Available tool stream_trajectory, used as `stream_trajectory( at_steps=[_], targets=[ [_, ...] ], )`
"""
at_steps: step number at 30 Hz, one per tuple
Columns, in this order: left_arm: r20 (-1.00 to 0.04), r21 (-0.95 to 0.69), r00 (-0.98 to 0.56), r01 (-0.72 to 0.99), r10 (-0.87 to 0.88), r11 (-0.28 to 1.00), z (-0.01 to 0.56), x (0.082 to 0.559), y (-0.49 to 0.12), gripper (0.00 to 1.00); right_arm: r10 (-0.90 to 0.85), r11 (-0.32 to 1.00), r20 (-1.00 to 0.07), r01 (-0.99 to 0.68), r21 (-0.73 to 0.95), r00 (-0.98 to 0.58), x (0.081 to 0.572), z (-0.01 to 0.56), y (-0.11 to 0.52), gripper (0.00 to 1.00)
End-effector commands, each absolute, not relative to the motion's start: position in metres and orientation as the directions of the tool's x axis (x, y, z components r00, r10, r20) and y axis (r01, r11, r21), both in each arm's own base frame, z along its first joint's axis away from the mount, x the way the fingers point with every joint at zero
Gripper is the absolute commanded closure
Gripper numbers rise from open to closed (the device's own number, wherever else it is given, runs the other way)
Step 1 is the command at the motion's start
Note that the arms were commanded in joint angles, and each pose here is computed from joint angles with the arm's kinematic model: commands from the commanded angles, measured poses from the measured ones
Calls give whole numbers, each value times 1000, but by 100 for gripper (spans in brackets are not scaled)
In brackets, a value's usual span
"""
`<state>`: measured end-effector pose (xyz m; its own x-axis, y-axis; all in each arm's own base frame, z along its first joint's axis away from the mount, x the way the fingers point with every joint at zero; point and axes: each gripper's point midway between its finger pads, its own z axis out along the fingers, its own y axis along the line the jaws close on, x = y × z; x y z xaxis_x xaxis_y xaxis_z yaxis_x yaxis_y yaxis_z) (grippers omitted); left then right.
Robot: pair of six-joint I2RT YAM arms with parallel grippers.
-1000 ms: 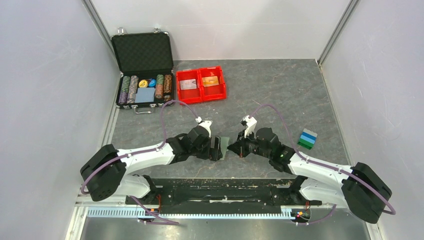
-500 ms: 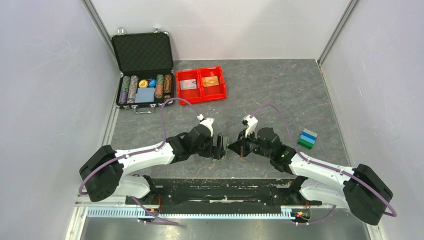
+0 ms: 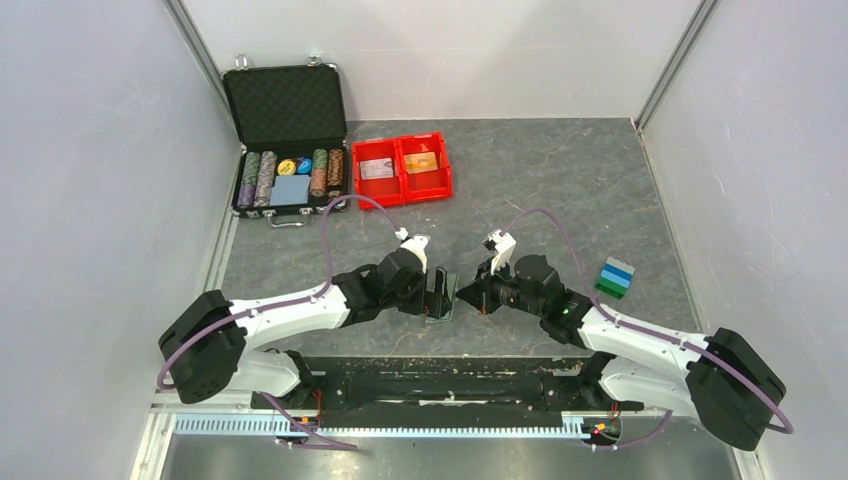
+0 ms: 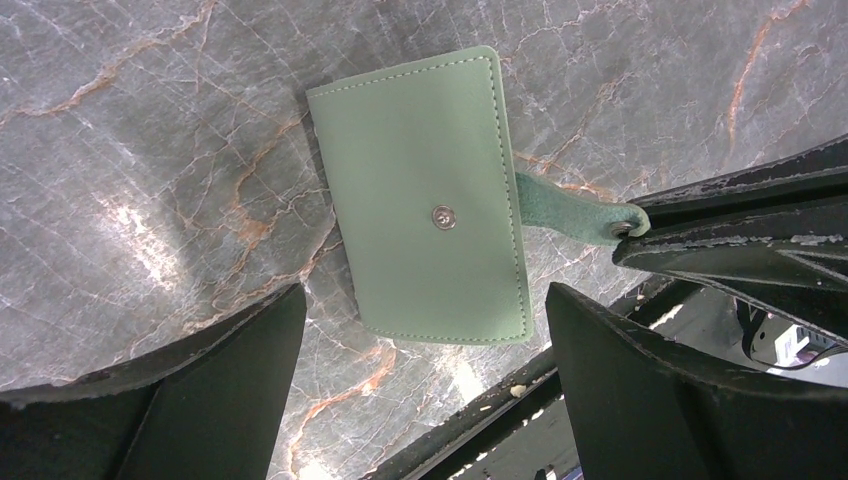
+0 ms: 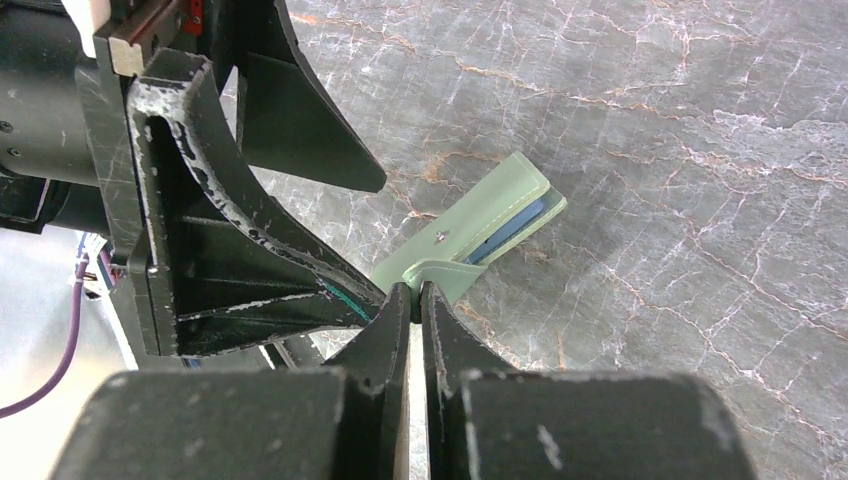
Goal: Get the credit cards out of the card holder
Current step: Open the card holder at the center of the board.
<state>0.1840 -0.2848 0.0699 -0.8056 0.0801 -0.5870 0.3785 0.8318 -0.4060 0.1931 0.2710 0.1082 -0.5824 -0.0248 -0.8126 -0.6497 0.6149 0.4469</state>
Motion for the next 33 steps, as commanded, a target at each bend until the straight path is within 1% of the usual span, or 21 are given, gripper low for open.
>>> stream_trajectory(
  at_steps=[1,6,14,28,33],
  targets=[
    [-615,-425,-785,410,76,807,85,190,-300,4,1,594,-833,-670,446,-554,197,123,274,98],
    [-610,-431,-788,422,87,797,82,188,-304,4,-3,594,-839,-675,436,-545,198,127,274,98],
    [-615,-415,-785,405,77,815,78,192,-301,7,-6,598,-836,-672,437,-548,198,125,273,98],
    [-614,-444,-783,444,96,778,78,186,-316,4,-1,594,-835,-672,443,-551,200,127,275,98],
    [-623,-430,-777,436,89,790,77,188,-312,6,-4,593,-836,-674,440,-549,200,129,275,97]
  ],
)
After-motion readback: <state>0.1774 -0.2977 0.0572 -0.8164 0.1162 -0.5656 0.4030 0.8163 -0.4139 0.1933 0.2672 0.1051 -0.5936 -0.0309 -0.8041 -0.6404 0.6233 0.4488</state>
